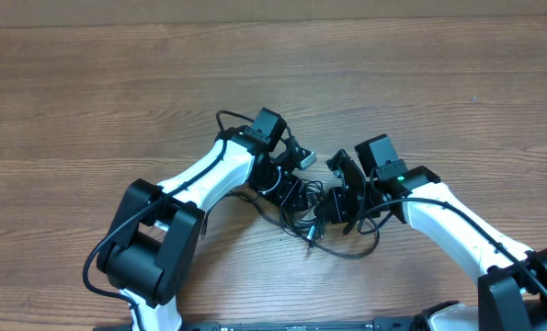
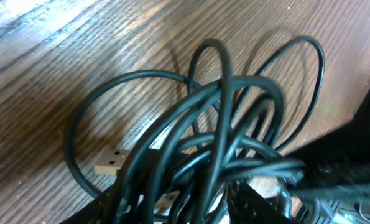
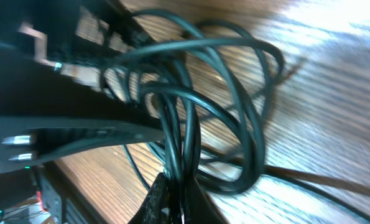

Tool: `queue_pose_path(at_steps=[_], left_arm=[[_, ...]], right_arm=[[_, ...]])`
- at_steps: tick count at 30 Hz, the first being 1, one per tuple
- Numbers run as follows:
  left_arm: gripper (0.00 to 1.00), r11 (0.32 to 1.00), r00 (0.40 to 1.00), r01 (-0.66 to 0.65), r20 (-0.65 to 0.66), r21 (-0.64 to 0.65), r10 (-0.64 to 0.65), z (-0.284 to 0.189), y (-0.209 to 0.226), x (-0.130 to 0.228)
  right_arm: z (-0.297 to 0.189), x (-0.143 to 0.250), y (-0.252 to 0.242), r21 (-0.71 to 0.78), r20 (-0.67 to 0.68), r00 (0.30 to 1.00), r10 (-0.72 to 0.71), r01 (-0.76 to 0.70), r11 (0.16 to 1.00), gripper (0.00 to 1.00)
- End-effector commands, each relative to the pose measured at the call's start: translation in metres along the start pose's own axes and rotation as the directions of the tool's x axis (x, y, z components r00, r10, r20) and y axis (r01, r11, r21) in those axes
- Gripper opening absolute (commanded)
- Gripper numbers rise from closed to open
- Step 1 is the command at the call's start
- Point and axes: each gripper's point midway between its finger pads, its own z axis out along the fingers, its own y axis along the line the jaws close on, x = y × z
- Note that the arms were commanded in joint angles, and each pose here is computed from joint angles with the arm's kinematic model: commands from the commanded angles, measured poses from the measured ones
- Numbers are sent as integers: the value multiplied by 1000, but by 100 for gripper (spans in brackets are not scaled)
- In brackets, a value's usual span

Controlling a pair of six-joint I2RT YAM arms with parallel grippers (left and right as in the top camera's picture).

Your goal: Untangle cables

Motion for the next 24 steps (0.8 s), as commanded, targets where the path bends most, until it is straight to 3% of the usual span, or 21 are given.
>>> queue_pose_path(at_steps=[1,5,11,16,20,24], left_arm=[[38,1000,1000,-5,3,6,5,-1,-3,0],[4,1000,1000,-4,3,-4,4,-1,-1,0],[4,997,1000,13,-4,-73,-14,-4,15,2],[4,996,999,53,1,-78,-53,-11,25,4],[4,994,997,80,18,-81,-79,-17,35,4],[4,992,995,97,25,-81,-96,-21,40,4]], right_arm=[[-5,-12,17,-79,22,999,-30,32,996,4],[-4,-11,17,-77,18,999,-27,29,997,4],[-4,-7,9,-38,5,1000,-13,13,999,4],[-10,9,-41,246,-28,998,61,-53,968,4],[-32,21,-91,538,37,979,198,-187,822,4],[-51,29,-115,669,125,954,273,-284,686,4]])
